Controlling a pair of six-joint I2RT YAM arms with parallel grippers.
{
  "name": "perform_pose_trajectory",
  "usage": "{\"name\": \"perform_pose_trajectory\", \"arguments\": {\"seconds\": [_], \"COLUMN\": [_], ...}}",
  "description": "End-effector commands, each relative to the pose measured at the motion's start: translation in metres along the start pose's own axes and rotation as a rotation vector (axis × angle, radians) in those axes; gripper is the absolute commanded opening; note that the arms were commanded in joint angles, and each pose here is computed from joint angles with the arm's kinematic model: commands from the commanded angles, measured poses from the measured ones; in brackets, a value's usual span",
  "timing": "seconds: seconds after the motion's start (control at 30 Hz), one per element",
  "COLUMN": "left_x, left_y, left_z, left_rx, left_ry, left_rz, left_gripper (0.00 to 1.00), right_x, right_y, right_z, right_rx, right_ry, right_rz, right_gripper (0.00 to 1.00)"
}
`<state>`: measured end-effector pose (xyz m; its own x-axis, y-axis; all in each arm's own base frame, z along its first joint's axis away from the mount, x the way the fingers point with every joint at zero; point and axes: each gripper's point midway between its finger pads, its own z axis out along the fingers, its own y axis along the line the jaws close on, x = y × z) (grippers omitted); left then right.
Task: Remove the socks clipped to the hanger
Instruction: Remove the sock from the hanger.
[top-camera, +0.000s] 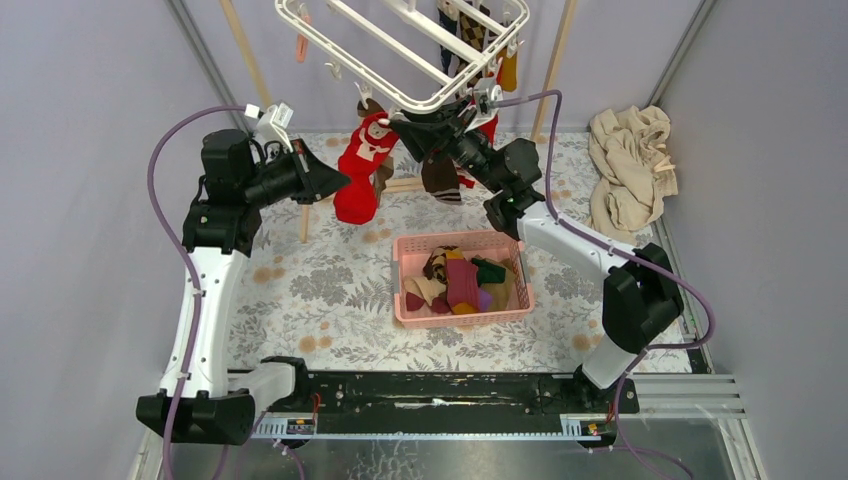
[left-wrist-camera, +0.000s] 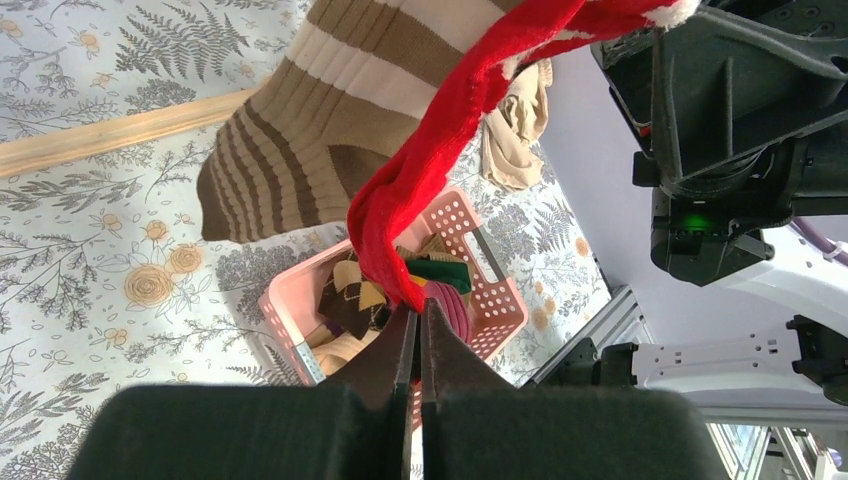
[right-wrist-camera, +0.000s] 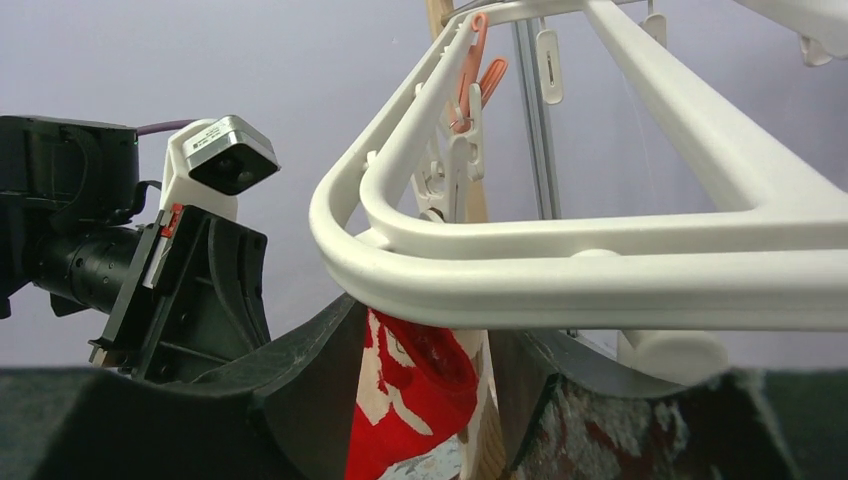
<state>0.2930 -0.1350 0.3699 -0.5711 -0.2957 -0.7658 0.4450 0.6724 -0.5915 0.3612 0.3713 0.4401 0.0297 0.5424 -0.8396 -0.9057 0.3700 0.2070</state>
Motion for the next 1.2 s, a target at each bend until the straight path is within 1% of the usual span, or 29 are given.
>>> {"name": "perform_pose_trajectory", "arguments": {"seconds": [0.0, 0.4, 0.53, 0.63, 0.73, 0.8, 0.83, 0.87, 0.93, 0.97, 1.17], "left_x": [-0.004, 0.004, 0.006, 0.009, 0.012, 0.014, 0.014, 0.015, 0.018, 0.019, 0.023], "left_y": [-0.005, 0.000, 0.001, 0.001, 0.004, 0.005, 0.006, 0.006, 0.008, 0.008, 0.008], "left_z": [-0.004, 0.001, 0.001, 0.002, 0.003, 0.003, 0.003, 0.003, 0.003, 0.003, 0.002], "left_rx": [0.024, 0.038, 0.040, 0.043, 0.042, 0.040, 0.039, 0.038, 0.036, 0.035, 0.042], "left_ry": [0.009, 0.052, 0.060, 0.067, 0.075, 0.078, 0.080, 0.080, 0.088, 0.090, 0.098], "left_rz": [0.023, 0.011, 0.011, 0.009, 0.005, 0.004, 0.004, 0.004, 0.001, -0.001, -0.008], "left_gripper": [0.02, 0.02, 0.02, 0.01, 0.01, 0.01, 0.01, 0.01, 0.00, 0.00, 0.00], "right_x": [-0.043, -0.051, -0.049, -0.050, -0.050, -0.050, -0.050, -0.051, -0.052, -0.053, -0.050], "right_y": [0.022, 0.024, 0.023, 0.023, 0.023, 0.023, 0.024, 0.024, 0.025, 0.025, 0.021], "right_z": [0.012, 0.022, 0.024, 0.024, 0.023, 0.022, 0.022, 0.022, 0.023, 0.023, 0.024], "right_rx": [-0.083, -0.113, -0.115, -0.116, -0.116, -0.116, -0.121, -0.121, -0.124, -0.124, -0.151], "right_ry": [-0.127, -0.176, -0.180, -0.187, -0.195, -0.201, -0.203, -0.205, -0.210, -0.214, -0.242], "right_rz": [-0.076, -0.063, -0.051, -0.043, -0.031, -0.020, -0.016, -0.011, -0.002, -0.001, 0.051], "right_gripper": [0.55, 0.56, 0.54, 0.49, 0.40, 0.37, 0.32, 0.32, 0.46, 0.51, 0.54]}}
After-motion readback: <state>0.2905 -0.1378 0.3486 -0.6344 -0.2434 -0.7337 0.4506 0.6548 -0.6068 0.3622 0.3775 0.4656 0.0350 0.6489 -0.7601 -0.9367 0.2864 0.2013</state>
